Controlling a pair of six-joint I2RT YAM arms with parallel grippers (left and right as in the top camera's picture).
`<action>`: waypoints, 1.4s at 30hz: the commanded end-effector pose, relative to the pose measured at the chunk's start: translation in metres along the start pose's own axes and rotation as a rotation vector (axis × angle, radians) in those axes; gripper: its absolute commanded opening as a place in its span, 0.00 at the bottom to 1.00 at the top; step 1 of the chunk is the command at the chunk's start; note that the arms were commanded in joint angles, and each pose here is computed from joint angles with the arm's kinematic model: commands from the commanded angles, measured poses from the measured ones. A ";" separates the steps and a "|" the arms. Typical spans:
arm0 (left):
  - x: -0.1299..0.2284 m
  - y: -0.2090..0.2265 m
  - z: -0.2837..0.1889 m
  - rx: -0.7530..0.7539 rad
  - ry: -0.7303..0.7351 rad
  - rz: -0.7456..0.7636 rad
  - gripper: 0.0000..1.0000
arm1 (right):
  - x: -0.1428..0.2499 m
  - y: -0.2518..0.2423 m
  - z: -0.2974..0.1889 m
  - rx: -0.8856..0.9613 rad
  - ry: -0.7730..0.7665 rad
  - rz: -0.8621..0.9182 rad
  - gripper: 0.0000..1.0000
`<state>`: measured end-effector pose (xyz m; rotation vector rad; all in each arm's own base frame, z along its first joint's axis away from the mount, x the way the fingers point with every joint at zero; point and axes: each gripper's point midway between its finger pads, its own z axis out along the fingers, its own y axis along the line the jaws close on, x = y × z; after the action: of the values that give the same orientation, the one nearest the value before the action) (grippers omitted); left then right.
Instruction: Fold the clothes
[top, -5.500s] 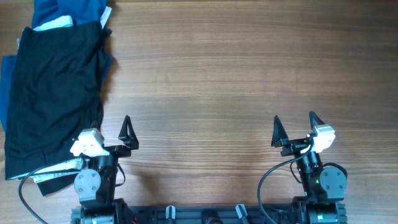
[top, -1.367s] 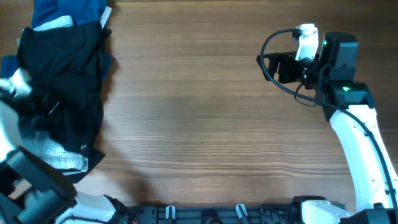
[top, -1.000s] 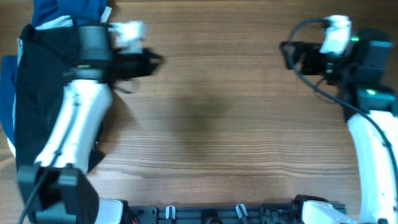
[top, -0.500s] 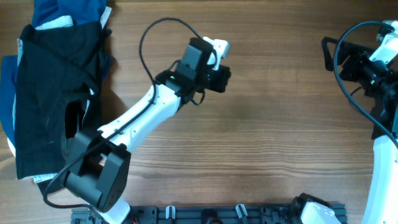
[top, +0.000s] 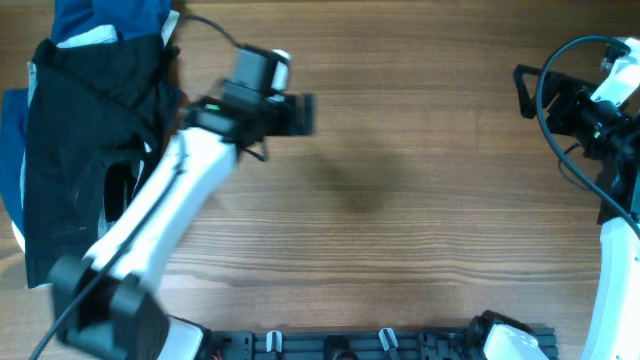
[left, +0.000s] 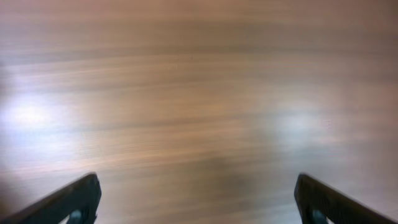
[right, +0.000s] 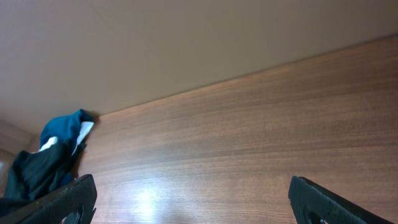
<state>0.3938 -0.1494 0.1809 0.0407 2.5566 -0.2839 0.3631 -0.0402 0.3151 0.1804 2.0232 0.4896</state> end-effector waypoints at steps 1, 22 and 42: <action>-0.032 0.074 -0.074 -0.284 -0.147 -0.038 1.00 | -0.007 0.007 -0.004 -0.023 -0.016 -0.033 1.00; 0.062 0.247 -0.100 -0.671 0.253 -0.370 1.00 | -0.003 0.011 -0.004 -0.046 0.003 -0.020 1.00; 0.099 0.231 -0.033 -0.484 0.486 -0.368 0.04 | -0.002 0.013 -0.004 -0.059 0.006 -0.019 1.00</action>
<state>0.3089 0.0828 0.1124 -0.6280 3.0377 0.2884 0.3600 -0.0327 0.3137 0.1640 2.0333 0.5392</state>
